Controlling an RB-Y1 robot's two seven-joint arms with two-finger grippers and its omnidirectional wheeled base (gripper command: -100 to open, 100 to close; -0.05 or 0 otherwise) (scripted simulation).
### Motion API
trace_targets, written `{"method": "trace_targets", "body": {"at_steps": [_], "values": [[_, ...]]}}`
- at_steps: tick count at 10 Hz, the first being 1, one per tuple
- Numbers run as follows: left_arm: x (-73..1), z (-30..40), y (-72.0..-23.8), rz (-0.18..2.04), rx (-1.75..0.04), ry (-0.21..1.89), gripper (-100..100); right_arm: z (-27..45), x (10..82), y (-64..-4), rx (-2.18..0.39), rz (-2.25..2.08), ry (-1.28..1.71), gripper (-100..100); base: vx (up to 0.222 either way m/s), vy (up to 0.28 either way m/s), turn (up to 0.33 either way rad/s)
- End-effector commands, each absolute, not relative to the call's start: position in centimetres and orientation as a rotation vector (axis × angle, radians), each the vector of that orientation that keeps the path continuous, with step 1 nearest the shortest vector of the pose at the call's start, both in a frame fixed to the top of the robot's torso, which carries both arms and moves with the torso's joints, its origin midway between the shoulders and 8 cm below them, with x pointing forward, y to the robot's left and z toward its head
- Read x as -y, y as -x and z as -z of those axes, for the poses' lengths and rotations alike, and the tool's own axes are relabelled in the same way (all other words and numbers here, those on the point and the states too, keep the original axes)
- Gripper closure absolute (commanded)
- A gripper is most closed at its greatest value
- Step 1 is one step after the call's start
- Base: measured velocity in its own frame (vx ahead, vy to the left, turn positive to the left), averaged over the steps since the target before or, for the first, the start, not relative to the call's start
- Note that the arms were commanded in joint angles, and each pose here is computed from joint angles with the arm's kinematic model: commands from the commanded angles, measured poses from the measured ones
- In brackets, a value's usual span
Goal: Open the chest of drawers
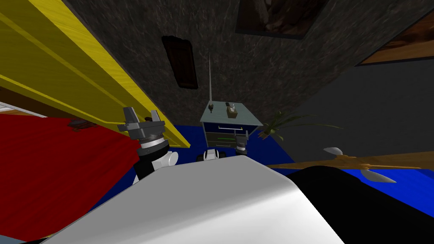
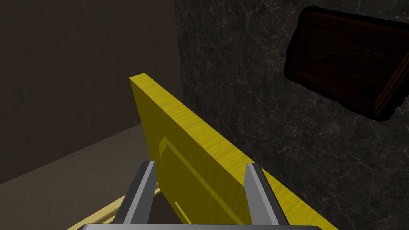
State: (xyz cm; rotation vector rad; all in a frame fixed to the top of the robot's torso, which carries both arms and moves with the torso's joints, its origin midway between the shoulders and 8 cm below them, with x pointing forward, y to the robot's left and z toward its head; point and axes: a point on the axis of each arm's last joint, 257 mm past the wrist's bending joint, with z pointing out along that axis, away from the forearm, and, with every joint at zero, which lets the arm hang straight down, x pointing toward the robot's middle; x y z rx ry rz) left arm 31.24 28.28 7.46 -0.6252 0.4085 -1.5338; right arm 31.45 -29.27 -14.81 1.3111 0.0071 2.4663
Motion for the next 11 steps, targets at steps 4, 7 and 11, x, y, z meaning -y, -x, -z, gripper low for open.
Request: {"method": "trace_targets", "body": {"at_steps": [4, 7, 11], "values": [[-28.3, -7.5, -31.2, 1.534, -0.408, 0.625, 0, 17.5, 29.8, -30.8, 0.176, -2.577, -1.394, -100, 0.018, 0.002, 0.093], [-28.3, -7.5, -31.2, 1.534, -0.408, 0.625, 0, 18.8, 29.9, -30.5, 0.279, -2.635, -1.432, -100, 0.018, 0.0, 0.075], [-28.3, -7.5, -31.2, 1.534, -0.408, 0.625, 0, 20.1, 30.1, -30.2, 0.41, -2.712, -1.472, -100, 0.018, -0.001, 0.078]]}}
